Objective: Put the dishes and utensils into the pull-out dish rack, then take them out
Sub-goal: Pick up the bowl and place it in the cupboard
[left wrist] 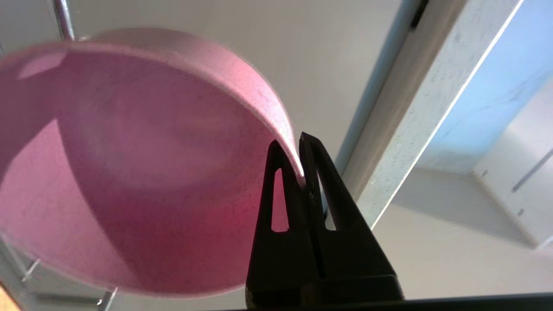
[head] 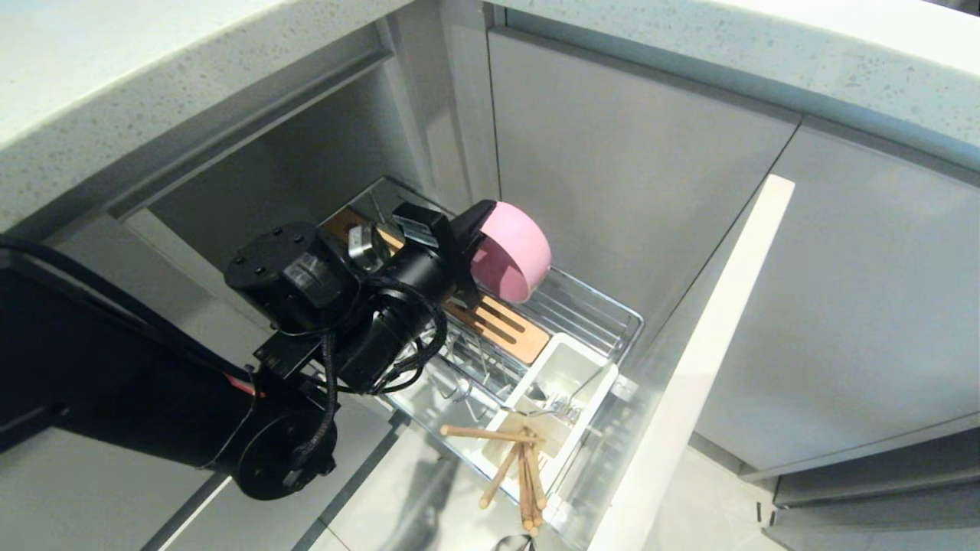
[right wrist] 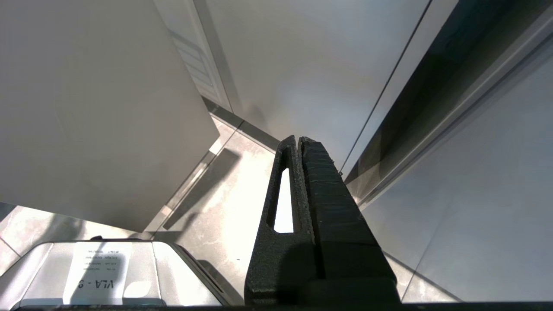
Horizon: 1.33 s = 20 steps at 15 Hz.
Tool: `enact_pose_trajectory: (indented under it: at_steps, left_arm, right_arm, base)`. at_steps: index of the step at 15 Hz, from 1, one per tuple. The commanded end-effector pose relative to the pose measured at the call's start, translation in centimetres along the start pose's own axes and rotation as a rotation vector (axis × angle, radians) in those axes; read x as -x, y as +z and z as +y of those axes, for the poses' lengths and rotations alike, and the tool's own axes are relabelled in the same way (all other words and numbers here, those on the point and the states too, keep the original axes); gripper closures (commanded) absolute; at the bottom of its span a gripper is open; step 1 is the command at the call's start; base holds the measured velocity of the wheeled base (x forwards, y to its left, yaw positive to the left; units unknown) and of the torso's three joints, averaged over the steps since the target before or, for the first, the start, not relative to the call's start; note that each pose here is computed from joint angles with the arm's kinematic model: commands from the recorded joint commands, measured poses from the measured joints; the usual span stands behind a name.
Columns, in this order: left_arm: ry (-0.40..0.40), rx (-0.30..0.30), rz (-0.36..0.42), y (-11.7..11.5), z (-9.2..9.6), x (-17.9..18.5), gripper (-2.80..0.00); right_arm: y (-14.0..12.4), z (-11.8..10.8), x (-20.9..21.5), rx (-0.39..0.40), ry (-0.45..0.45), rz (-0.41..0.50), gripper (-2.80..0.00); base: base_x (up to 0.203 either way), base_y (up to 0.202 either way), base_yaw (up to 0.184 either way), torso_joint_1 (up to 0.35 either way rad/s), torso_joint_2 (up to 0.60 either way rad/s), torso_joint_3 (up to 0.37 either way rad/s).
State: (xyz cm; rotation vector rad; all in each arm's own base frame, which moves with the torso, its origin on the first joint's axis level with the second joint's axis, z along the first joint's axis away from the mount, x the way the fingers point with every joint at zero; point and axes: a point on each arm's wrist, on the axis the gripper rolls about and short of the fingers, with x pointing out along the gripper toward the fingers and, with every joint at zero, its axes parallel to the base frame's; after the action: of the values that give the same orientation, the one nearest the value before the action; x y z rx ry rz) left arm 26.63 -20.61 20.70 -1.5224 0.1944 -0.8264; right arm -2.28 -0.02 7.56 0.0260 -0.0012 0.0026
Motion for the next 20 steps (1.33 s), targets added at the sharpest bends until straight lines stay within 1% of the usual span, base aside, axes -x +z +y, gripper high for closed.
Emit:
enact_pose_trajectory:
  at_steps: [1,3,6,8,10,20]
  left_arm:
    - [-0.025,0.016,0.001,0.0,-0.3,0.0,0.00]
    - [-0.052,0.016,0.024,0.0,-0.5,0.0,0.00]
    - [-0.050,0.017,0.032,-0.1,-0.4,0.0,0.00]
    - [-0.039,0.021,0.032,-0.1,0.0,-0.1,0.00]
    - [-0.030,0.049,0.031,-0.1,0.4,-0.1,0.00]
    - [0.004,0.052,0.027,0.0,1.7,-0.3,0.00]
  right_arm:
    - [0.0,0.0,0.0,0.000,0.001,0.001,0.00]
    - [0.0,0.0,0.0,0.000,0.001,0.001,0.00]
    - [0.0,0.0,0.0,0.000,0.000,0.001,0.00]
    - [0.0,0.0,0.0,0.000,0.001,0.001,0.00]
    - [0.0,0.0,0.0,0.000,0.000,0.001,0.00]
    - [0.0,0.0,0.0,0.000,0.002,0.001,0.00]
  base:
    - [0.000,0.000,0.000,0.000,0.00,0.000]
    - [0.000,0.000,0.000,0.000,0.00,0.000]
    - [0.000,0.000,0.000,0.000,0.00,0.000]
    - [0.000,0.000,0.000,0.000,0.00,0.000]
    - [0.000,0.000,0.000,0.000,0.00,0.000]
    - [0.000,0.000,0.000,0.000,0.00,0.000]
